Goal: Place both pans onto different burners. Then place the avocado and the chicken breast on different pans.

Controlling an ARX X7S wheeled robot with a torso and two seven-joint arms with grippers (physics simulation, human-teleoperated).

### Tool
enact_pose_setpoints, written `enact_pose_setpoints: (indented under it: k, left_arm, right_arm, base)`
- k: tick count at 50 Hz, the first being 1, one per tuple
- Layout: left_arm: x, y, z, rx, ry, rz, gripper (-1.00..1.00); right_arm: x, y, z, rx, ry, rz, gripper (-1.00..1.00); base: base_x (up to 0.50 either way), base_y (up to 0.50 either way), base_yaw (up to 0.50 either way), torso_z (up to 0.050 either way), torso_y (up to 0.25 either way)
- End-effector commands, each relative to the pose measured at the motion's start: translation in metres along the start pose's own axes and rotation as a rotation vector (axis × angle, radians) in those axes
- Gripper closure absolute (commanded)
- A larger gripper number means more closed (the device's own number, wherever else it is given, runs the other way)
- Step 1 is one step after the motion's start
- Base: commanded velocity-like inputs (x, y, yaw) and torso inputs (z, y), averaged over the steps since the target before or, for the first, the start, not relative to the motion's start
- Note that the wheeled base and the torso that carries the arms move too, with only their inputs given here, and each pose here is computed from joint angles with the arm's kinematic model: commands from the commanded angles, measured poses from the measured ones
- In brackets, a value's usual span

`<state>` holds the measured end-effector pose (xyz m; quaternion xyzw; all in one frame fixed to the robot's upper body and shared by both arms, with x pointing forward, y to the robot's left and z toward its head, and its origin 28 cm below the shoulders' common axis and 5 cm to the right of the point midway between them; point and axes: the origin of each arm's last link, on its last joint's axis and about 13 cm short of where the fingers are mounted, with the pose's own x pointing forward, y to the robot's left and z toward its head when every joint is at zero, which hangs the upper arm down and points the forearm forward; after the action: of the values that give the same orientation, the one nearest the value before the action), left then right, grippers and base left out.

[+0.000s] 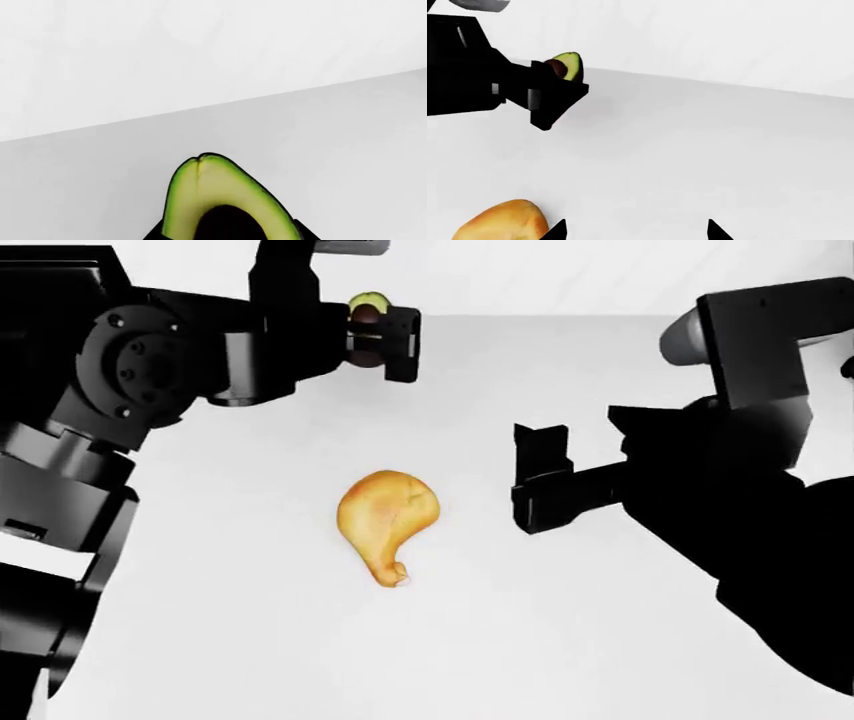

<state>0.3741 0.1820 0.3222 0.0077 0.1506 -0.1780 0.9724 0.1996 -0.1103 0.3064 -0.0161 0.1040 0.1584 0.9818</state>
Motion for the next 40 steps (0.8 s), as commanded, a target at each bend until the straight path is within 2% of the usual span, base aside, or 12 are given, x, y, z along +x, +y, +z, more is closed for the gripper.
enact_pose_setpoints:
  k: [1,7,13,21,28,40]
  left_arm:
    - [-0.01,0.006,0.004,-0.017,-0.081,0.08,1.0]
    - [-0.01,0.007,0.005,-0.028,-0.088,0.139,1.0]
    - [-0.013,0.009,0.006,-0.039,-0.101,0.166,1.0]
    - [-0.011,0.008,0.006,-0.032,-0.098,0.19,1.0]
    - [-0.013,0.007,0.007,-0.036,-0.106,0.202,1.0]
    - [-0.016,0.011,0.006,-0.051,-0.146,0.219,1.0]
  right_arm:
    - [-0.029,0.03,0.002,0.078,0.063,0.091,-1.0]
    - [-0.042,0.045,0.005,0.14,0.079,0.104,-1.0]
    - [-0.062,0.07,0.007,0.138,0.071,0.131,-1.0]
    - [-0.07,0.091,0.006,0.143,0.073,0.173,-1.0]
    - [-0.064,0.105,0.0,0.109,0.122,0.203,-1.0]
    - [-0.034,0.107,-0.007,0.106,0.186,0.217,-1.0]
  base:
    - [0.0,0.0,0.0,0.0,0.0]
    - [0.0,0.0,0.0,0.0,0.0]
    - [0.0,0.0,0.0,0.0,0.0]
    - [0.0,0.0,0.0,0.0,0.0]
    - [0.0,0.0,0.0,0.0,0.001]
    - [0.0,0.0,0.0,0.0,0.0]
